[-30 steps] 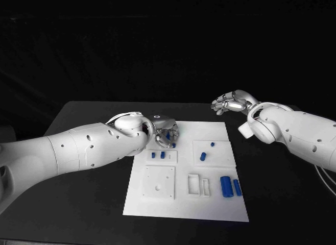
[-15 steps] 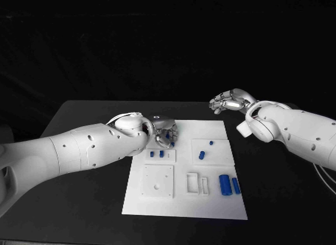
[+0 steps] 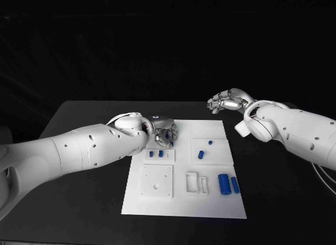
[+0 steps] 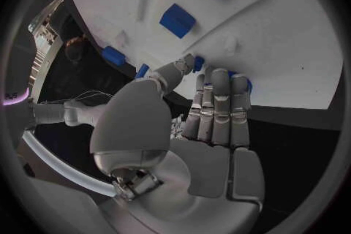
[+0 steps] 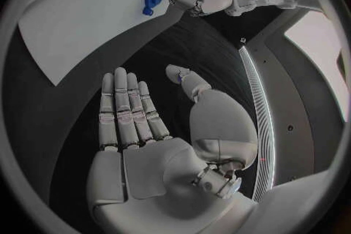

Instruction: Assemble the parts on the task board

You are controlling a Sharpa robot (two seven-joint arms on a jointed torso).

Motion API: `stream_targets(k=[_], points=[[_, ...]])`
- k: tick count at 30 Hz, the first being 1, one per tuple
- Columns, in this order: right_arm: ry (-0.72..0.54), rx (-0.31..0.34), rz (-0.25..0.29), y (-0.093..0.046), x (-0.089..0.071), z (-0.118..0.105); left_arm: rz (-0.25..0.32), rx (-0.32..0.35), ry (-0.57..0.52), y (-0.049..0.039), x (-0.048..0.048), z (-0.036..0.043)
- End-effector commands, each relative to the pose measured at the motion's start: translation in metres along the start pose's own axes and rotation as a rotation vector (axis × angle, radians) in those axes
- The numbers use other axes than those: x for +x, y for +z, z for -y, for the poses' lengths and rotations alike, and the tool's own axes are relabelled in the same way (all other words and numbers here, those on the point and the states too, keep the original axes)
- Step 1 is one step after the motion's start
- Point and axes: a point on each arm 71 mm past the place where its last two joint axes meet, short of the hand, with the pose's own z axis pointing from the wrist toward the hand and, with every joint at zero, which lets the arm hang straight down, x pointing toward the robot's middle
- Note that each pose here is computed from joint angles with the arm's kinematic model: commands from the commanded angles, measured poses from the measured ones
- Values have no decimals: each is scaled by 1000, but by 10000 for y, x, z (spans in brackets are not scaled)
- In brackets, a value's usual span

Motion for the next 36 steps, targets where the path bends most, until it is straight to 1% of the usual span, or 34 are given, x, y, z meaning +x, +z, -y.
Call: stream_targets(k=[1,4,10,11,18,26,32,36], points=[[3,-12,-8,1,12,-16,-28,5,-11,12,61,0],[3,-13,-9,4,15,-18,-46,3,-12,13,80,-11],[3,-12,-9,3,14,-16,-71,8,-9,13,133,4],[3,-13,-10,3,15,-17,-79,9,-7,11,156,5],[3,-11,-9,-3,6,-10,-98,11,18,1,232,2],[3,-11,-9,-4,5,-10,-94,14,49,-5,265,0],[3,-12,-10,-3,8,-13,-110,23,58,-14,297,13],[3,-14,-10,-4,11,-16,-109,28,57,-20,297,12]])
